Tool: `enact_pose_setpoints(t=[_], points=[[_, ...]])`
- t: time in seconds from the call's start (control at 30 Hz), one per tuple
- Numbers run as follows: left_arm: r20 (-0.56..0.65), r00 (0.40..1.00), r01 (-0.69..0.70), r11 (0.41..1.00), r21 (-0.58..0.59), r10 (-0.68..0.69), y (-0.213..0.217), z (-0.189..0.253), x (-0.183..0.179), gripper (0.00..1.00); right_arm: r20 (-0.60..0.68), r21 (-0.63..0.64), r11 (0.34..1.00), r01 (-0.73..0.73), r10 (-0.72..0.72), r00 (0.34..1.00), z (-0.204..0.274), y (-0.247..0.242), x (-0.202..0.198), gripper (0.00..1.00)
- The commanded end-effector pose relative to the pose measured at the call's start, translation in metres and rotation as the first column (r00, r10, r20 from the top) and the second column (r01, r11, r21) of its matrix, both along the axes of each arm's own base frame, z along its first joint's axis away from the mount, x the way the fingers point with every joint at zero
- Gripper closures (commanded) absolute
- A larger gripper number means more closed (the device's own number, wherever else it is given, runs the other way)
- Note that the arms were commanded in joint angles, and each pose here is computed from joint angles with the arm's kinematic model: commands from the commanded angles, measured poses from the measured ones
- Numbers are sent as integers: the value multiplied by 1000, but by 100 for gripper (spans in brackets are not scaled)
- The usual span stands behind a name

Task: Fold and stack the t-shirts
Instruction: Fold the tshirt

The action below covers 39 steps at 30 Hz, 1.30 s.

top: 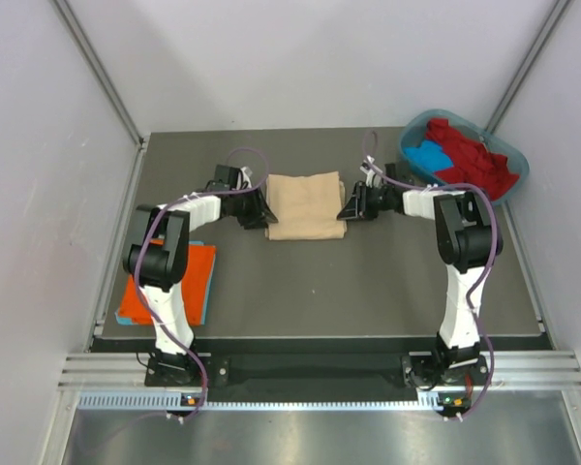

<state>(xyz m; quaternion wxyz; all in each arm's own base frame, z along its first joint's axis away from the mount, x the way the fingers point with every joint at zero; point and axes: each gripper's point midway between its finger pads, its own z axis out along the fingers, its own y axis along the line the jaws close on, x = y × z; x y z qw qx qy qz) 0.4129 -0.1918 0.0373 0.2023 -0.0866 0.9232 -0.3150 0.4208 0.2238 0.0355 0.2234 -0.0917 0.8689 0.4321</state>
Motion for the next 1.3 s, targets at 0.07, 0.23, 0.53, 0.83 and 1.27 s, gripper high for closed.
enact_pose_setpoints(t=[0.07,0.23,0.53,0.83,1.27], points=[[-14,1000,22,1000,-1,-22,-14,-25,-4,64,-36,31,999,21,-20,999,-25,-4,-3,84],[-31,999,-13,999,40,14,-7,-28,-8,77,-68,67,997,46,-42,997,-26,-7,-9,90],[18,1000,-3,1000,22,3,-13,10,-12,58,8,81,997,6,-7,1000,4,-12,-15,39],[22,1000,-14,991,135,11,5,11,-24,57,-77,14,1000,-24,25,997,-16,-13,-41,39],[-42,998,-29,983,184,38,15,-11,-38,60,-125,-36,999,14,-18,992,-35,-20,-47,87]])
